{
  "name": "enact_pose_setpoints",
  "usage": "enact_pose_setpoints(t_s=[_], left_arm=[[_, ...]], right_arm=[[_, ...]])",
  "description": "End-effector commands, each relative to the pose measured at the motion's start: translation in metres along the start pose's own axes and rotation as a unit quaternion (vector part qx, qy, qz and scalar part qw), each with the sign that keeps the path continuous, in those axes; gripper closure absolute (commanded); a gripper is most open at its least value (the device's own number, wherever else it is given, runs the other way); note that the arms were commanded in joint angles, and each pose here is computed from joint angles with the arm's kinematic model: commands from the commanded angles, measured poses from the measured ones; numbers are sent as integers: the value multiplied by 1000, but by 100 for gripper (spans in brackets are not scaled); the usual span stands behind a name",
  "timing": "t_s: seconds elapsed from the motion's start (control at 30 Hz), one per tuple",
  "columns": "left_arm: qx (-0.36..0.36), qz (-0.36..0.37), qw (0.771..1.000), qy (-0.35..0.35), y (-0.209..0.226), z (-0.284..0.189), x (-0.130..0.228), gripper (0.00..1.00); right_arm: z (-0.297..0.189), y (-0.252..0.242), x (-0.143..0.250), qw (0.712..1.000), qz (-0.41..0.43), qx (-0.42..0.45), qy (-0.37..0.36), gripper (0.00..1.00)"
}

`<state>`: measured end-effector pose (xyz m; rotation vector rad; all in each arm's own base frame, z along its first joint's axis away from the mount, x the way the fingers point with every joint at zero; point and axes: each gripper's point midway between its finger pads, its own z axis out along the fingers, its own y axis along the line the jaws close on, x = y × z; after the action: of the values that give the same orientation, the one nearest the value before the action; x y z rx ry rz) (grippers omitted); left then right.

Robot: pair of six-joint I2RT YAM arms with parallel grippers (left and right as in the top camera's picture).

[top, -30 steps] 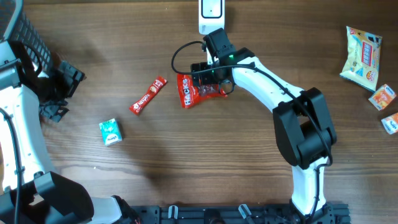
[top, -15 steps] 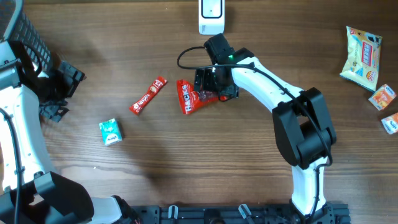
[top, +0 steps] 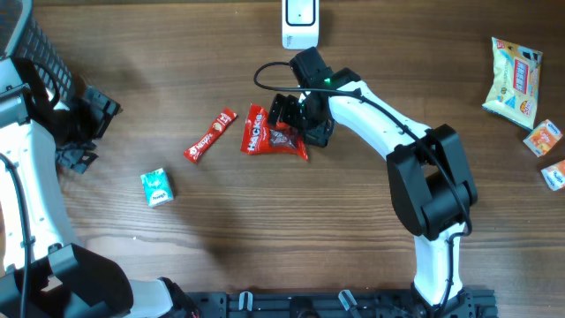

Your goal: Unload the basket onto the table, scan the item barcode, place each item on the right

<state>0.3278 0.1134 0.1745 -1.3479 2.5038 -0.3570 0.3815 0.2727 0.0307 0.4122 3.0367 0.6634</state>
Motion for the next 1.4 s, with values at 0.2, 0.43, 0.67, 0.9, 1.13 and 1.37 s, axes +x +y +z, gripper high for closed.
enact_pose_setpoints(t_s=[0.2,0.43,0.67,0.9,1.13,1.37], left_arm=[[-5,1,1000,-5,2,-1,-3,0],[-5,1,1000,-5,2,-1,-3,0],[-5,1,1000,-5,2,-1,-3,0],[-5,1,1000,-5,2,-1,-3,0],[-5,1,1000,-5,2,-1,-3,0],[-5,1,1000,-5,2,-1,-3,0]], right_arm=[[14,-21,0,999,-28,38,-14,1],[11,-20,-3,976,-214,31,-9,0],[-58,-9,-21,952,-294,53,-61,0],[-126,-7,-26,962,-216,79,-145,0],[-135,31,20,994,-69,-63,-56,0],[-107,7,55,994,112,3,-16,0]])
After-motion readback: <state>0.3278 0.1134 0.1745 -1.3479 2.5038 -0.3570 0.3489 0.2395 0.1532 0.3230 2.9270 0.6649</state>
